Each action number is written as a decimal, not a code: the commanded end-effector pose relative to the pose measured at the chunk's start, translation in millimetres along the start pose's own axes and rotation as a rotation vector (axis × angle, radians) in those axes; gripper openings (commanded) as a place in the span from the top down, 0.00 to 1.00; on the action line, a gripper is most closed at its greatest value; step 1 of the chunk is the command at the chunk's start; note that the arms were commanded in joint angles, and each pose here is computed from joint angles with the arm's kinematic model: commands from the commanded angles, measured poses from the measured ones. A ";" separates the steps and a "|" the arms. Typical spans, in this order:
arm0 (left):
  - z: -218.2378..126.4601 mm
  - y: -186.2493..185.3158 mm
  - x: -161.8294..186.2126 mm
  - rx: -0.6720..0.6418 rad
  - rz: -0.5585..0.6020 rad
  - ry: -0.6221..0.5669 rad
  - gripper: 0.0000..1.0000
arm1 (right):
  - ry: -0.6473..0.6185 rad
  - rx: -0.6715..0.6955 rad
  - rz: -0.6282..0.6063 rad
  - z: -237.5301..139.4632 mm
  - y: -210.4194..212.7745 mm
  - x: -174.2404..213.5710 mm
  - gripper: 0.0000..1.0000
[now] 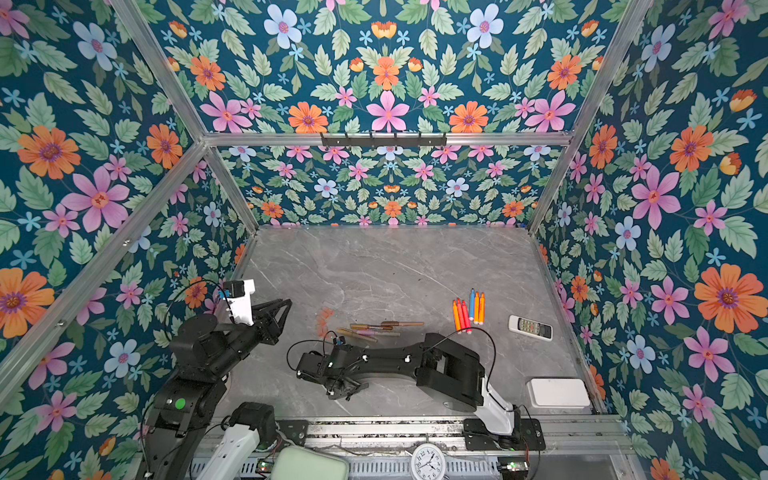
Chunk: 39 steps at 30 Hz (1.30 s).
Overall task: Open the pen caps
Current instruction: 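Reach the right gripper to the capped purple marker and grasp its barrel, then raise the purple marker toward the left gripper while the left reaches for its cap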
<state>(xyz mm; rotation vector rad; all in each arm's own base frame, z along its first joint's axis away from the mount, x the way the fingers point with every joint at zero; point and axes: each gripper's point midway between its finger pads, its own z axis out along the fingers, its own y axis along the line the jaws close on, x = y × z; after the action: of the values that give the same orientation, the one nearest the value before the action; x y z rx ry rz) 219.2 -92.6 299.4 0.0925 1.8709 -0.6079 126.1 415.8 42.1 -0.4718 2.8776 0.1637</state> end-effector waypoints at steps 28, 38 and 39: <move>201.1 -49.6 7.5 0.359 -0.665 0.153 0.50 | -0.272 -0.594 -0.130 -158.0 -120.5 -68.9 1.00; 201.6 -98.5 37.8 0.473 -0.711 0.257 0.51 | -0.215 -0.520 -0.095 -153.2 -141.5 -84.1 1.00; 200.4 -100.2 40.2 0.476 -0.708 0.259 0.51 | -0.209 -0.522 -0.092 -151.4 -141.0 -83.9 1.00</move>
<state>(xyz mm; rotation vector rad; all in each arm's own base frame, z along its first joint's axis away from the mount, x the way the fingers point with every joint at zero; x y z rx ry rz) 345.9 -271.7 232.7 -0.2428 2.0184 -1.5273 223.8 290.5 207.3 -0.6098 2.5389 0.9321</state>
